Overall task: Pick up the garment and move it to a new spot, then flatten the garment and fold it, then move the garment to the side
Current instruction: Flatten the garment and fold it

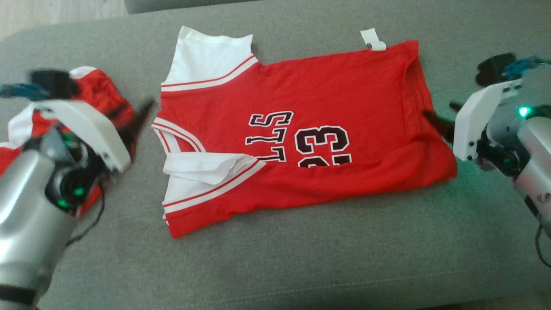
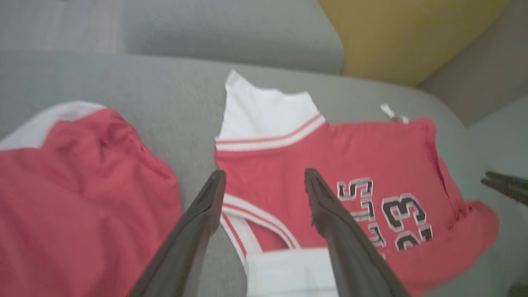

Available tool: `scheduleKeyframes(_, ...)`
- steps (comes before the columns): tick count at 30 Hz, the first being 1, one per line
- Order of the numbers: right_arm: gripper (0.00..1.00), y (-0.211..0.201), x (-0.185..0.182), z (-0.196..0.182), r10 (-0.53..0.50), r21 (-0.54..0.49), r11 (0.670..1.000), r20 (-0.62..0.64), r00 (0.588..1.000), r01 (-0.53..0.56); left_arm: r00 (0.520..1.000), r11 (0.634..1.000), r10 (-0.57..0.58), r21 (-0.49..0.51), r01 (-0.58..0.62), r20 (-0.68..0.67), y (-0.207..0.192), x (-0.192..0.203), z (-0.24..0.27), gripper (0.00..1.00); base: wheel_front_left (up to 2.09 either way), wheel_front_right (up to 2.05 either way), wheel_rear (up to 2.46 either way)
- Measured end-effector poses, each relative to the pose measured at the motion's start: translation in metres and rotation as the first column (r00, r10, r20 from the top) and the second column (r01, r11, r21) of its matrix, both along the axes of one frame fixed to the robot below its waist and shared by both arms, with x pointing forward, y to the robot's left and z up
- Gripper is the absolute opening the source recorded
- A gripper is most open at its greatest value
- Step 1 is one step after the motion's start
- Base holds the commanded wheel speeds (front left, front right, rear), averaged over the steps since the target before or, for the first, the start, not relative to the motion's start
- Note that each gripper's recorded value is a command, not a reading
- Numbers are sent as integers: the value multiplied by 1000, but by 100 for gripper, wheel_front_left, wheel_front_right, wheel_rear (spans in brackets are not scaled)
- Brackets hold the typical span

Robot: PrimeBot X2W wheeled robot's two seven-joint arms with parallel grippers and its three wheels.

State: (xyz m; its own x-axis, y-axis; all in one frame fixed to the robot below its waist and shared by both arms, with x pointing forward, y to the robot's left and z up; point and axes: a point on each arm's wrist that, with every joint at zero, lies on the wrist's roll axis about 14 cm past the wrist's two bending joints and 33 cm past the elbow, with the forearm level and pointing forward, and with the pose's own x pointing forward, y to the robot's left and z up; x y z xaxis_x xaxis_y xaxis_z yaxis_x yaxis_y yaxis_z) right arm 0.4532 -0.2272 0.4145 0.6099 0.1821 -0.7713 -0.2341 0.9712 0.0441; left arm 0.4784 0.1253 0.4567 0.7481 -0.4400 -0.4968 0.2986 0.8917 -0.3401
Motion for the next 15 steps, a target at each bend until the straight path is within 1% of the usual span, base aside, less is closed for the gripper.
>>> scheduleKeyframes(1,100,1,6,7,-1,8,1000,53,999,0,997,999,43,-27,-41,59,3,9,13,100,0,0,0)
scheduleKeyframes(3,100,4,18,24,-13,39,999,161,987,7,977,990,120,-91,-105,175,8,23,40,100,0,0,0)
scheduleKeyframes(5,100,7,30,46,-21,63,998,290,957,3,942,973,197,-168,-156,271,14,30,66,100,0,0,0)
scheduleKeyframes(7,100,11,38,69,-28,87,996,407,913,-8,898,946,278,-260,-194,341,19,31,90,100,0,0,0)
scheduleKeyframes(10,100,23,43,99,-58,152,988,558,828,-33,831,908,361,-364,-209,422,22,22,120,100,0,0,0)
scheduleKeyframes(13,100,36,34,112,-73,184,980,663,745,-68,779,871,434,-431,-235,453,27,1,128,100,0,0,0)
scheduleKeyframes(15,100,39,25,113,-87,197,978,691,717,-72,764,862,457,-439,-254,455,26,-17,122,100,0,0,0)
